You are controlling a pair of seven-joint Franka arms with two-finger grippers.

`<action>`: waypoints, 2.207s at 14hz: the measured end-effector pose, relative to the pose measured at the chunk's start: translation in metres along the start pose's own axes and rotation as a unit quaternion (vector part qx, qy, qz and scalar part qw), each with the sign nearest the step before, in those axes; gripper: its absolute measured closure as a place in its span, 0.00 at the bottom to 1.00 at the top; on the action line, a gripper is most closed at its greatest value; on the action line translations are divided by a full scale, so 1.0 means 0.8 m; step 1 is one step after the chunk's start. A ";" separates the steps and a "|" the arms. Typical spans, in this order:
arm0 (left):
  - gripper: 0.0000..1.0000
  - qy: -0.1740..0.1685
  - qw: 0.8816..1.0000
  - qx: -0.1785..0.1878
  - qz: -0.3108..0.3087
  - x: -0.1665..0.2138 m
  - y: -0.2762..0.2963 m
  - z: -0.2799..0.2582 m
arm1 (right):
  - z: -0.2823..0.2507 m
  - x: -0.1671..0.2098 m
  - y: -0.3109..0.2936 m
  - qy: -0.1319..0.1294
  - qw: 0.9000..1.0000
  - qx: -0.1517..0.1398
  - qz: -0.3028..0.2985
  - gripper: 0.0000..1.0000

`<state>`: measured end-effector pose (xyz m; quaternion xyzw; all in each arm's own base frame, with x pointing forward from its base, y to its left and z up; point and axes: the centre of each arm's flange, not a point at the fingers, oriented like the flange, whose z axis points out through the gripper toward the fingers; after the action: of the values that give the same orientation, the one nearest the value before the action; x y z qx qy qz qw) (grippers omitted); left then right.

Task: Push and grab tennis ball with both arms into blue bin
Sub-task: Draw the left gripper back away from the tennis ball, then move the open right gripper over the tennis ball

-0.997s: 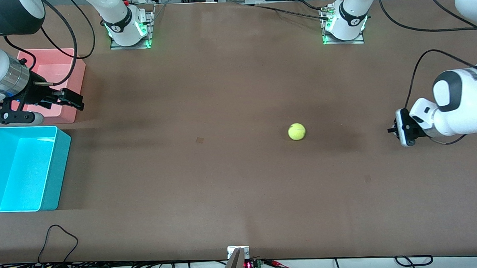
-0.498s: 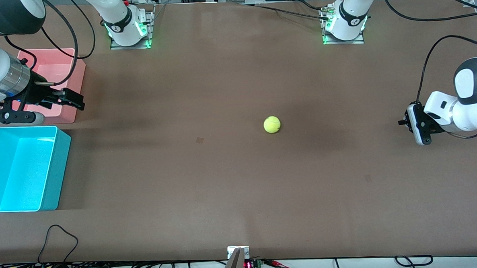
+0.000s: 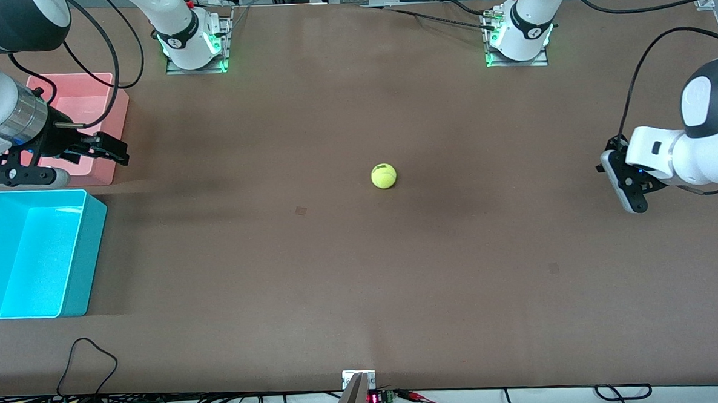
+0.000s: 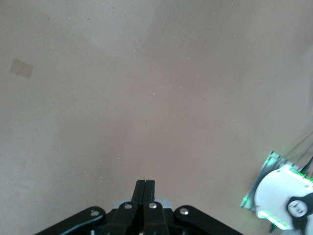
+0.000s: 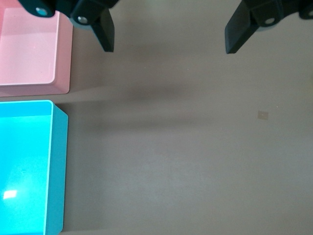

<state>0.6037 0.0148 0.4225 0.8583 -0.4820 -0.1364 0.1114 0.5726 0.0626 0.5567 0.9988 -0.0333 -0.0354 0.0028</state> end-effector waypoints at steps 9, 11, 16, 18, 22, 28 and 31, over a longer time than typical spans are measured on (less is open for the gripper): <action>0.39 -0.013 0.986 -0.004 -0.164 0.011 0.027 -0.051 | 0.003 0.001 -0.003 -0.002 1.000 0.001 -0.001 0.00; 0.19 -0.010 0.982 0.000 -0.189 0.009 0.029 -0.064 | 0.007 0.002 -0.004 -0.005 1.000 0.002 -0.002 0.00; 0.00 -0.009 0.973 0.023 -0.228 0.004 0.040 -0.088 | 0.010 0.003 -0.012 -0.007 1.000 0.002 -0.007 0.00; 0.00 -0.007 0.957 0.039 -0.286 0.006 0.051 -0.101 | 0.010 0.002 -0.015 -0.007 1.000 0.002 -0.009 0.00; 0.00 0.054 0.897 0.086 -0.431 0.010 0.072 -0.132 | 0.010 0.002 -0.018 -0.007 1.000 0.002 -0.011 0.00; 0.00 0.124 0.858 0.097 -0.488 -0.034 0.054 -0.125 | 0.010 0.001 -0.018 -0.007 1.000 0.002 -0.012 0.00; 0.00 0.100 0.862 0.081 -0.491 -0.042 0.069 -0.120 | 0.012 -0.007 -0.056 -0.009 0.999 0.003 -0.050 0.00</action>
<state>0.5758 0.0215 0.5347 0.9988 0.0060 -0.0478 0.0077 0.5692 0.1077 0.5475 0.9989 0.0164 -0.0444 -0.0025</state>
